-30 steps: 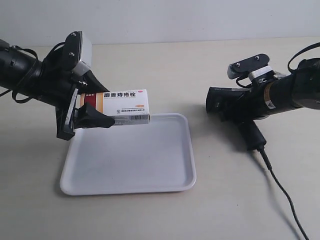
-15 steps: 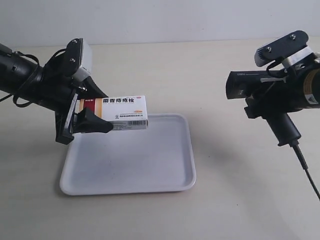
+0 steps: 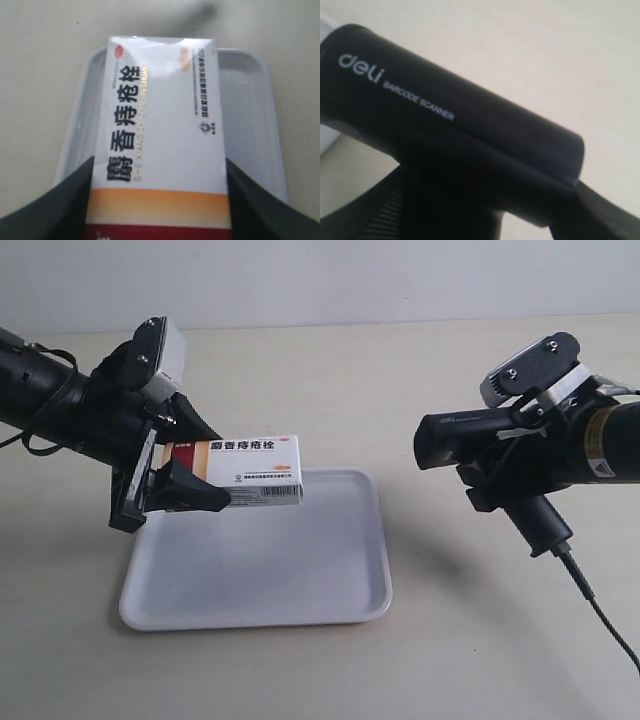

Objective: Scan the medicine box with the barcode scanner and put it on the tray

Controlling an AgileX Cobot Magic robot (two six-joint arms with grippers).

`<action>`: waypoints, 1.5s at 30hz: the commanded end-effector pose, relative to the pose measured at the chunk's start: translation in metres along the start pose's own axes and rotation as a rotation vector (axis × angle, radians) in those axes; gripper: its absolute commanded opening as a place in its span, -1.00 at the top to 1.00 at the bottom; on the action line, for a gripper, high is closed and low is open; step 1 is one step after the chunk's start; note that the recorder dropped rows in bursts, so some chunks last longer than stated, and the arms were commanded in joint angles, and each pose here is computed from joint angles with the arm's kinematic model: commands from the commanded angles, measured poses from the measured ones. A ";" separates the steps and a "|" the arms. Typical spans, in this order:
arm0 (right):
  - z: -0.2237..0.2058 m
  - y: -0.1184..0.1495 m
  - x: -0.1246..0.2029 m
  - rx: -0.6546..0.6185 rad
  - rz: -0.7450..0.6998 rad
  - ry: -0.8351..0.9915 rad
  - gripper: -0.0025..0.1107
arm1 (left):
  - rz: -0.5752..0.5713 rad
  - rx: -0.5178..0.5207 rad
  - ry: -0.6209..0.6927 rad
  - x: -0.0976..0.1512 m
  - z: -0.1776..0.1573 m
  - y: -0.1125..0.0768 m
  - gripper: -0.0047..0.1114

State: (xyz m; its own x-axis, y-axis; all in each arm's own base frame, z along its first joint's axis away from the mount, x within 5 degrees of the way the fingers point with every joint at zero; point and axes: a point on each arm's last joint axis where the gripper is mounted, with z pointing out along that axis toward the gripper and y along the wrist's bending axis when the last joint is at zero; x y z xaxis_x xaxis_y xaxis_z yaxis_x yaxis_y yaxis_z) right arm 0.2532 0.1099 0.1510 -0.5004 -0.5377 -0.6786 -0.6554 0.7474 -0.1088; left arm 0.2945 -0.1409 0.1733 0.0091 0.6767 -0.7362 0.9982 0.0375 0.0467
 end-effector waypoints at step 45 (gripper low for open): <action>0.003 0.007 -0.014 0.087 -0.066 0.079 0.96 | -0.109 0.148 -0.159 0.019 -0.008 0.018 0.91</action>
State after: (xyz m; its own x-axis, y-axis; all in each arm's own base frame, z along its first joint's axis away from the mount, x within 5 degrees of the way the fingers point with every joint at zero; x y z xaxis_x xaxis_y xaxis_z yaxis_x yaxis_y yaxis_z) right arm 0.2539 0.1207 0.1559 -0.5114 -0.6114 -0.6039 -0.6357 0.7420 -0.2128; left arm 0.3139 -0.1201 0.1628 -0.1072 0.5649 -0.8182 0.9923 0.0094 -0.1235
